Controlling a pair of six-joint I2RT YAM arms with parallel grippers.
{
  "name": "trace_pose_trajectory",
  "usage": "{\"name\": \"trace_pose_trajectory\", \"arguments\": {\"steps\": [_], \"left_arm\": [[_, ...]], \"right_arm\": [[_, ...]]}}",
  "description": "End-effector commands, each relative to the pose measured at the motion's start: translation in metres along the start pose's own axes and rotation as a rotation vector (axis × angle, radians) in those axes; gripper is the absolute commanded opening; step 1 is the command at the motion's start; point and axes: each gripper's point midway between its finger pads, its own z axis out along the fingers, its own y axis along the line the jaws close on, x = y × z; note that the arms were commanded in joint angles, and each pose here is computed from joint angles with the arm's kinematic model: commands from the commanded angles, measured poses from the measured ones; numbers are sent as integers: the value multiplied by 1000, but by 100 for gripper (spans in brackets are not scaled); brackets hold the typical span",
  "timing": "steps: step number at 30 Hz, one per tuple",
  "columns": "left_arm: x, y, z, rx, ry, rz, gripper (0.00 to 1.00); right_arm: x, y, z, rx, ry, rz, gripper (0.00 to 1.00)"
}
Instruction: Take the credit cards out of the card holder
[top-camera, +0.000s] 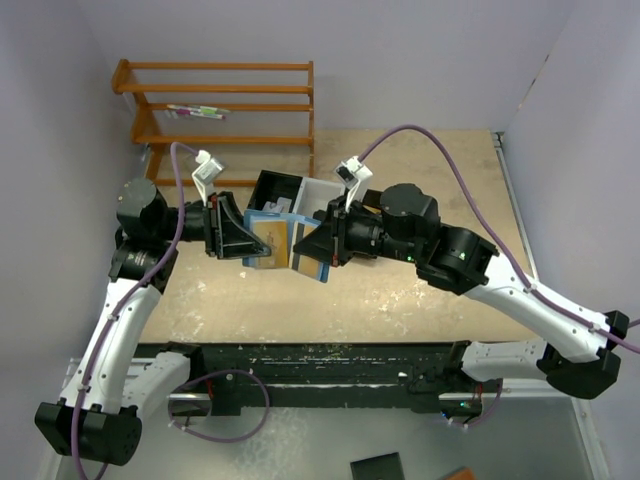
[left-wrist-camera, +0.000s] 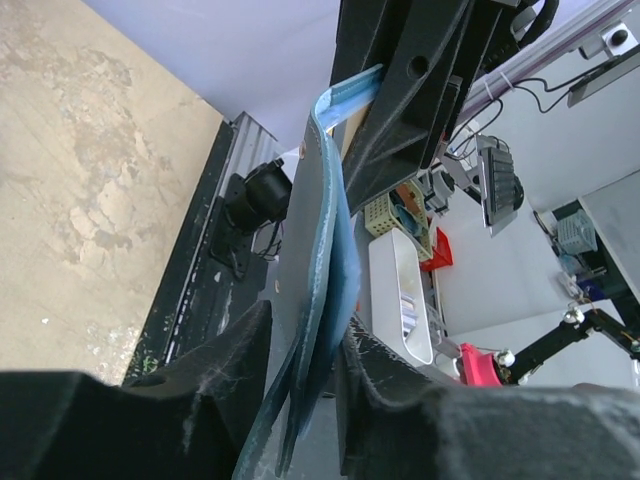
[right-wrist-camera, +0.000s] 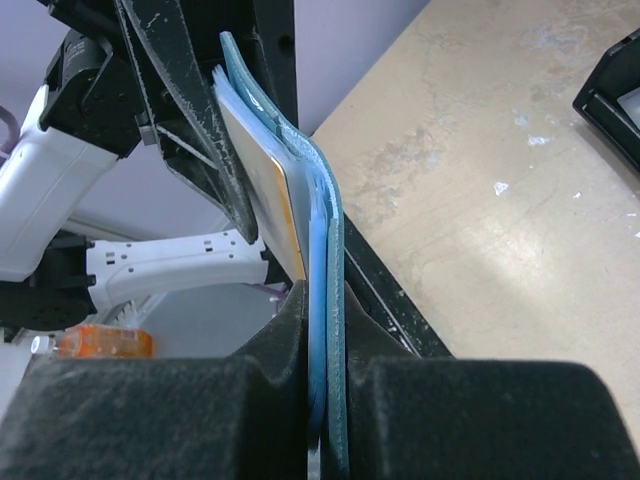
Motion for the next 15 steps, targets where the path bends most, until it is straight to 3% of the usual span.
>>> {"name": "trace_pose_trajectory", "arguments": {"steps": [1, 3, 11, 15], "left_arm": [[-3, -14, -2, 20, 6, 60, 37], [-4, -14, -2, 15, -1, 63, 36], [-9, -16, -1, 15, -7, 40, 14], [-16, -29, -1, 44, -21, 36, 5]], "right_arm": [[-28, 27, -12, -112, -97, 10, 0], [-27, 27, -12, -110, -92, 11, 0], [-17, 25, -13, -138, -55, 16, 0], [-3, 14, -5, -180, 7, 36, 6]]}}
